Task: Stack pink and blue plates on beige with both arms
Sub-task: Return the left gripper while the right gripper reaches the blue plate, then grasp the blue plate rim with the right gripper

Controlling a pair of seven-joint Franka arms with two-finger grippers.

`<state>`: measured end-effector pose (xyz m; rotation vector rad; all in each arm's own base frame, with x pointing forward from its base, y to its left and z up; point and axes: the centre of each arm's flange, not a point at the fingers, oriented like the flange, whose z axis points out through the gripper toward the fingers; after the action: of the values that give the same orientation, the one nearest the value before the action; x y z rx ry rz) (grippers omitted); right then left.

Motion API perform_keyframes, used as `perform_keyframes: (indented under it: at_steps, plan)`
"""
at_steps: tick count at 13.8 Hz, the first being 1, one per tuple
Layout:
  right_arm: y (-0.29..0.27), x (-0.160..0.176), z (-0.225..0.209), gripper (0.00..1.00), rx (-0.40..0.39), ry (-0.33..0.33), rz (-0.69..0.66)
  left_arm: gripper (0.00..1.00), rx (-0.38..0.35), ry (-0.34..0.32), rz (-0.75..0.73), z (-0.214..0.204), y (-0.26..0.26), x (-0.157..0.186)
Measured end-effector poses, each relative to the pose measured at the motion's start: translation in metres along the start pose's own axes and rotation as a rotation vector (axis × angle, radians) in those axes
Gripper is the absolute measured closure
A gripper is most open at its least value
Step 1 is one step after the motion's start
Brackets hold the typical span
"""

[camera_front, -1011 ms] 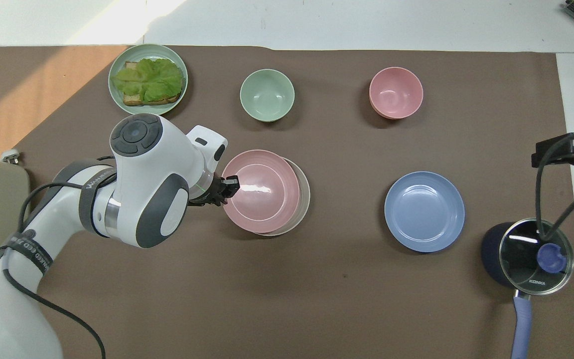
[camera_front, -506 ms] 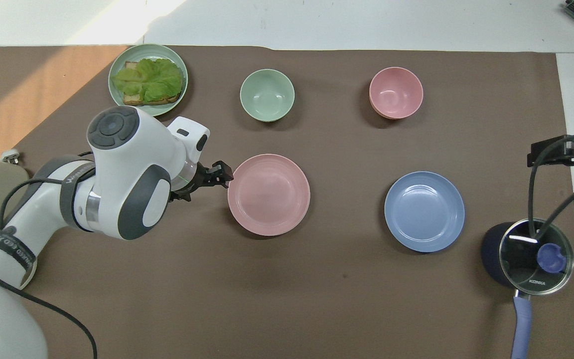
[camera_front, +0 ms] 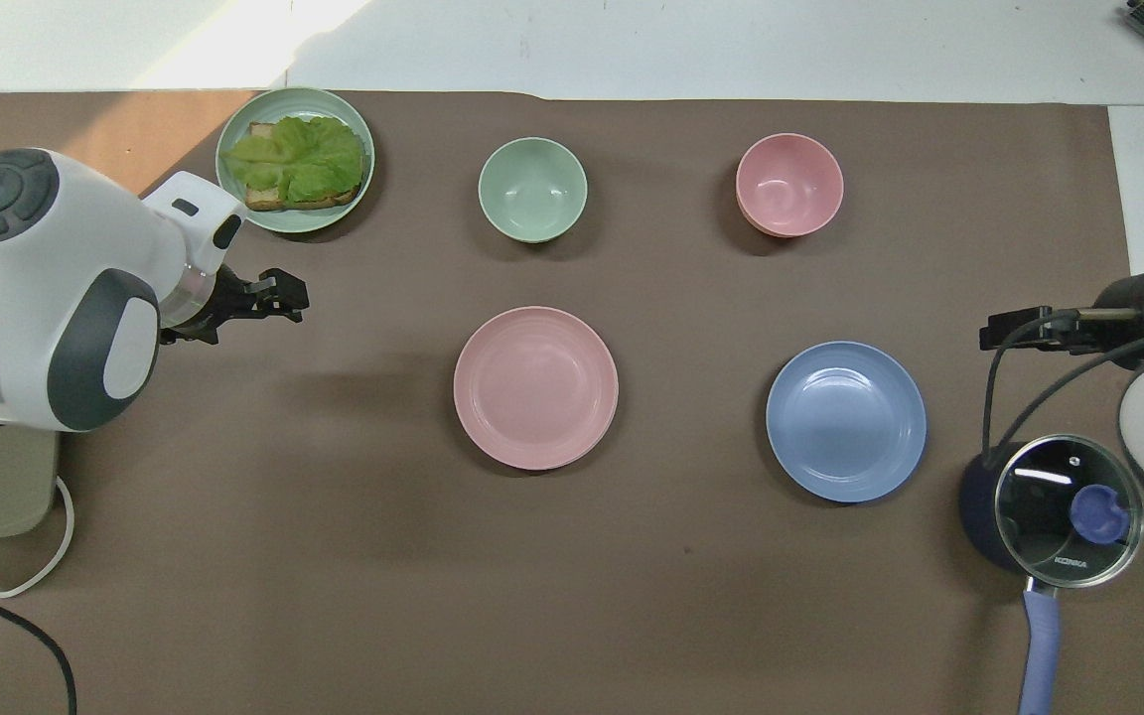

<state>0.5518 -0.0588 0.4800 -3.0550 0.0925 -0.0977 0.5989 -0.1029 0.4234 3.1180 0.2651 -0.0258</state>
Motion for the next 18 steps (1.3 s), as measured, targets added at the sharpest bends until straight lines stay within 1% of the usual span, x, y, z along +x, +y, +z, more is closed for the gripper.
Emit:
perform_keyframes:
  at_steps: [2, 4, 5, 6, 7, 10, 12, 15, 16, 17, 18]
  plan:
    - [0.007, -0.013, 0.048, 0.00, 0.033, 0.011, 0.010, 0.00, 0.025, 0.010, 0.066, -0.027, -0.016, 0.003]
    - [0.010, -0.027, 0.084, 0.00, 0.053, 0.003, 0.034, 0.00, 0.033, 0.022, 0.112, -0.059, -0.033, 0.001]
    - [0.011, -0.032, 0.098, 0.04, 0.066, 0.001, 0.040, 0.00, 0.034, 0.037, 0.122, -0.077, -0.039, -0.003]
    - [0.012, -0.036, 0.110, 0.05, 0.082, -0.002, 0.044, 0.00, 0.036, 0.057, 0.129, -0.093, -0.043, -0.008]
    - [0.013, -0.038, 0.120, 0.15, 0.099, -0.011, 0.057, 0.00, 0.039, 0.073, 0.145, -0.109, -0.047, -0.014]
    - [0.015, -0.042, 0.142, 0.18, 0.125, -0.029, 0.079, 0.00, 0.050, 0.077, 0.207, -0.143, -0.053, -0.030]
    - [0.017, -0.045, 0.154, 0.17, 0.120, -0.032, 0.087, 0.00, 0.053, 0.077, 0.216, -0.162, -0.053, -0.037]
    - [0.028, -0.052, 0.171, 0.19, 0.119, -0.057, 0.110, 0.00, 0.052, 0.094, 0.215, -0.186, -0.053, -0.044]
    - [0.032, -0.053, 0.175, 0.25, 0.119, -0.063, 0.117, 0.00, 0.053, 0.094, 0.215, -0.191, -0.053, -0.048]
    - [0.033, -0.054, 0.177, 0.36, 0.123, -0.068, 0.124, 0.00, 0.054, 0.097, 0.214, -0.196, -0.054, -0.051]
    - [0.033, -0.055, 0.179, 0.53, 0.131, -0.069, 0.133, 0.00, 0.054, 0.099, 0.214, -0.199, -0.054, -0.054]
